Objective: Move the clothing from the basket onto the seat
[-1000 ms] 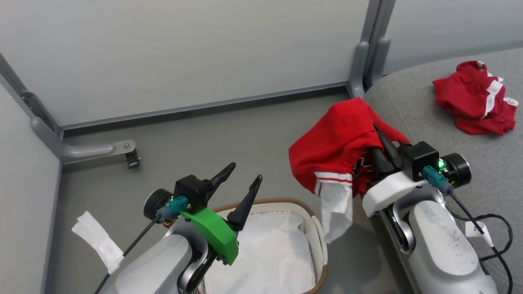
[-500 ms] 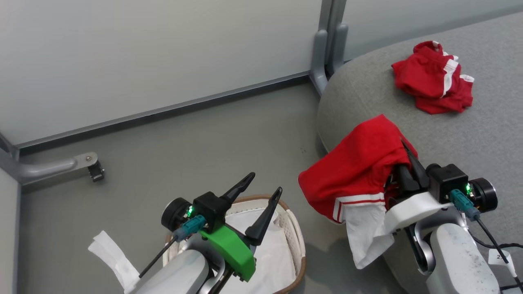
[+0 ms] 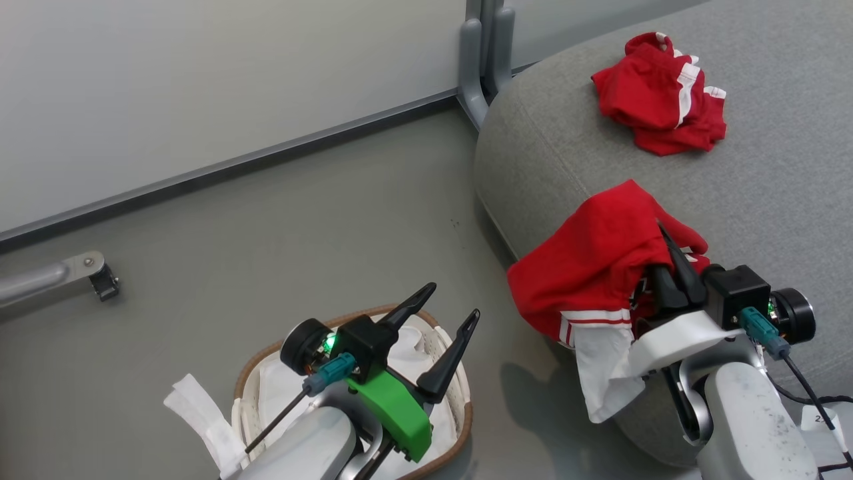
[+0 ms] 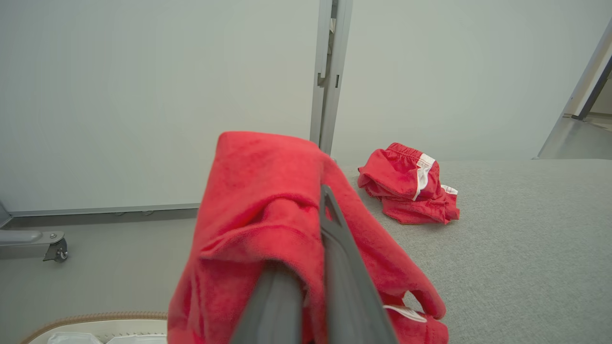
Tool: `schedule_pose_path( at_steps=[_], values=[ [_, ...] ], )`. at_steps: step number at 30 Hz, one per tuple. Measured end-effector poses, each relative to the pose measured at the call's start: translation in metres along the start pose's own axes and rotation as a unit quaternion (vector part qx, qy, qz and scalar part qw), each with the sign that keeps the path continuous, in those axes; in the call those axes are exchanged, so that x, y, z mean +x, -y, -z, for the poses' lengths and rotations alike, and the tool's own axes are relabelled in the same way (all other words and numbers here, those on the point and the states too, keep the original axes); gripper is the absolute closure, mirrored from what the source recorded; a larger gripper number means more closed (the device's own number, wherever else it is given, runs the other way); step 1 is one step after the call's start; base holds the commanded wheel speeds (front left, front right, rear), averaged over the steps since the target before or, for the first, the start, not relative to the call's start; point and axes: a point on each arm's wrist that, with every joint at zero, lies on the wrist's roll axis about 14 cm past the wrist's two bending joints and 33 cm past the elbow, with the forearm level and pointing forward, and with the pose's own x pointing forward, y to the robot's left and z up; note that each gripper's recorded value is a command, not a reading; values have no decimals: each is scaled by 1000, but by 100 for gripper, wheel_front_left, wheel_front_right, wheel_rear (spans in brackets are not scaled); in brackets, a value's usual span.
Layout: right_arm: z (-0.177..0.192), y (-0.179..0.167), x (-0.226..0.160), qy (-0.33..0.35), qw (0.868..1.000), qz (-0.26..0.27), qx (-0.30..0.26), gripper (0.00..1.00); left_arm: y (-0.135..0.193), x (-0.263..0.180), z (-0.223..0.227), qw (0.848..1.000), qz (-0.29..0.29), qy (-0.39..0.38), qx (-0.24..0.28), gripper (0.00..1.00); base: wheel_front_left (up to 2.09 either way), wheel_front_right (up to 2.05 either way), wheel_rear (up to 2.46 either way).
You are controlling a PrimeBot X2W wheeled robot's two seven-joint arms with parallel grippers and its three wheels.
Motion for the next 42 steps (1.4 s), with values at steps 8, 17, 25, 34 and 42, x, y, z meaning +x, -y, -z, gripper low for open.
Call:
schedule_pose_path(
  at_steps=[8, 17, 25, 34, 42],
  values=[
    [-1, 3, 29, -2, 1000, 0, -7, 100, -10, 11, 4, 1000, 14, -2, 9, 0, 0, 0, 0],
    [-78, 41, 131, 61, 995, 4, -80, 100, -31, 32, 6, 999, 34, 1, 25, 0, 0, 0, 0],
    [-146, 98, 205, 75, 982, 45, -165, 100, -52, 42, 20, 999, 38, -5, 16, 0, 0, 0, 0],
    [-74, 141, 243, -23, 971, 82, -222, 100, -84, 39, 39, 1000, 17, -9, 12, 0, 0, 0, 0],
    [94, 121, 229, -161, 971, 66, -162, 100, -110, 25, 70, 999, -16, -38, -6, 0, 0, 0, 0]
  ],
)
